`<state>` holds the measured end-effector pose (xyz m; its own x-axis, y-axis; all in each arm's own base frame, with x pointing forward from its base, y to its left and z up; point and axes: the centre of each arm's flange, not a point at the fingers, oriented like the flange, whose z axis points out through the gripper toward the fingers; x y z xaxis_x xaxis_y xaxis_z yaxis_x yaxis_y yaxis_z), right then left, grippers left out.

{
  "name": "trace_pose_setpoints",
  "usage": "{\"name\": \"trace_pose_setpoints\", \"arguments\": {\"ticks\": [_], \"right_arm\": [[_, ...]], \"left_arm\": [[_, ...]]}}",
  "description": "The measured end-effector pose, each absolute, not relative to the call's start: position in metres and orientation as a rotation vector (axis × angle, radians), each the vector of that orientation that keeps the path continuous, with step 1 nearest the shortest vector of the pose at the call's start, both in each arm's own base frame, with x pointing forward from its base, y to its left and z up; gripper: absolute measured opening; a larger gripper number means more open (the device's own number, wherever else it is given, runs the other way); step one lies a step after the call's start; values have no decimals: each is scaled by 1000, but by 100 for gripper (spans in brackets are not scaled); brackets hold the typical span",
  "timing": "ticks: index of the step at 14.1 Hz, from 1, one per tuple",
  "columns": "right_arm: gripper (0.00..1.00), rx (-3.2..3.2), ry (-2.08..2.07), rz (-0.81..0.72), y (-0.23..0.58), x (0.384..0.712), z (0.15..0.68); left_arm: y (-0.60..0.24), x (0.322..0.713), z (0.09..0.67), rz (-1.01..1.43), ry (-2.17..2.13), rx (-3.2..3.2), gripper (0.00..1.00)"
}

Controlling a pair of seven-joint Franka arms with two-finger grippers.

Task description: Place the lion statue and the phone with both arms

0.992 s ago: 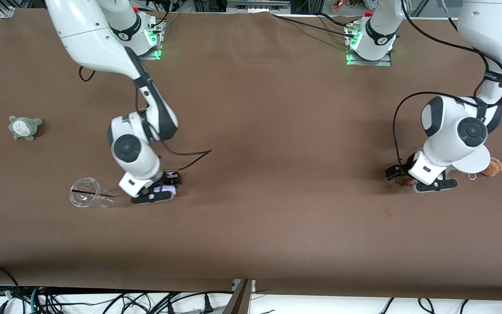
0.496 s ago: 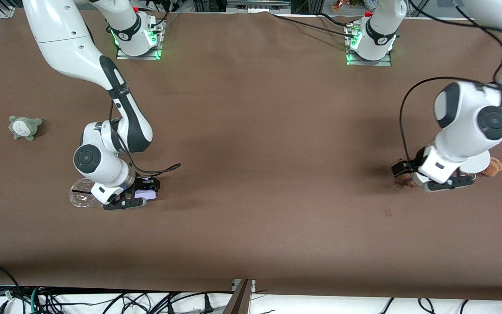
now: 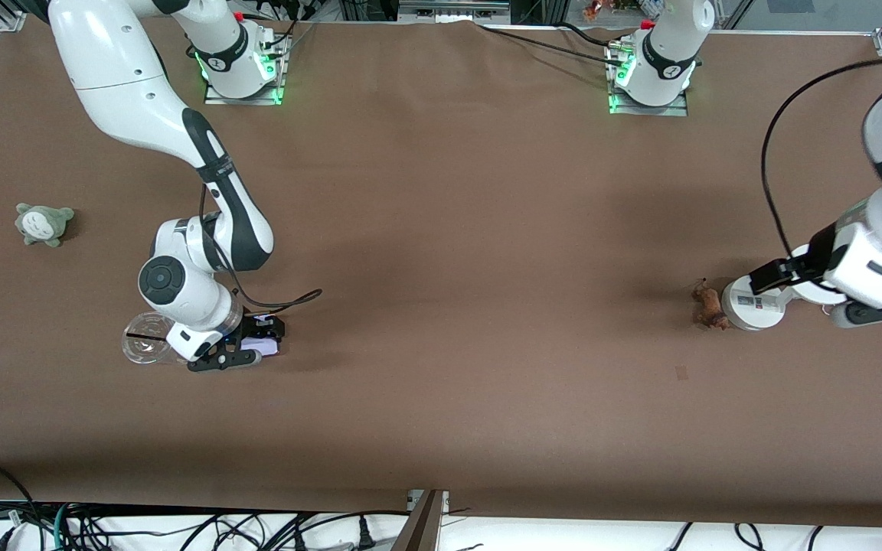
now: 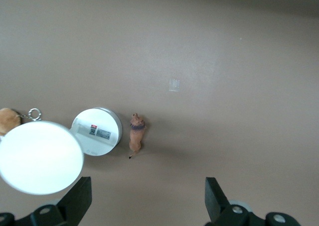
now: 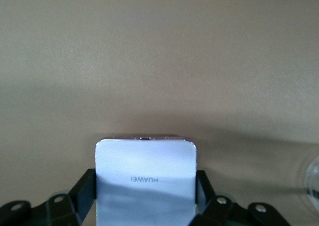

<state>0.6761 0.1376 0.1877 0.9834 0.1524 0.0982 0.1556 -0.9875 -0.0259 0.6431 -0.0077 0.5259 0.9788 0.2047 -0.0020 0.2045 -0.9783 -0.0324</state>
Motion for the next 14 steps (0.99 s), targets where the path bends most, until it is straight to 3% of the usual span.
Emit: {"name": "trace_pose_setpoints", "arguments": {"ticks": [1, 2, 5, 8, 14], "right_arm": [[98, -3093, -242, -163, 138, 678, 192], [100, -3090, -243, -177, 139, 681, 197], [100, -3082, -243, -220, 141, 686, 223], [100, -3080, -244, -146, 140, 684, 281], [100, -3075, -196, 65, 133, 637, 429]], "left_arm": [[-7, 642, 536, 17, -323, -3091, 100], [-6, 640, 541, 39, -326, -3088, 100], [-3, 636, 551, 83, -348, -3092, 100], [0, 635, 560, 84, -378, -3128, 100], [-2, 609, 616, -25, -390, -3121, 100]]}}
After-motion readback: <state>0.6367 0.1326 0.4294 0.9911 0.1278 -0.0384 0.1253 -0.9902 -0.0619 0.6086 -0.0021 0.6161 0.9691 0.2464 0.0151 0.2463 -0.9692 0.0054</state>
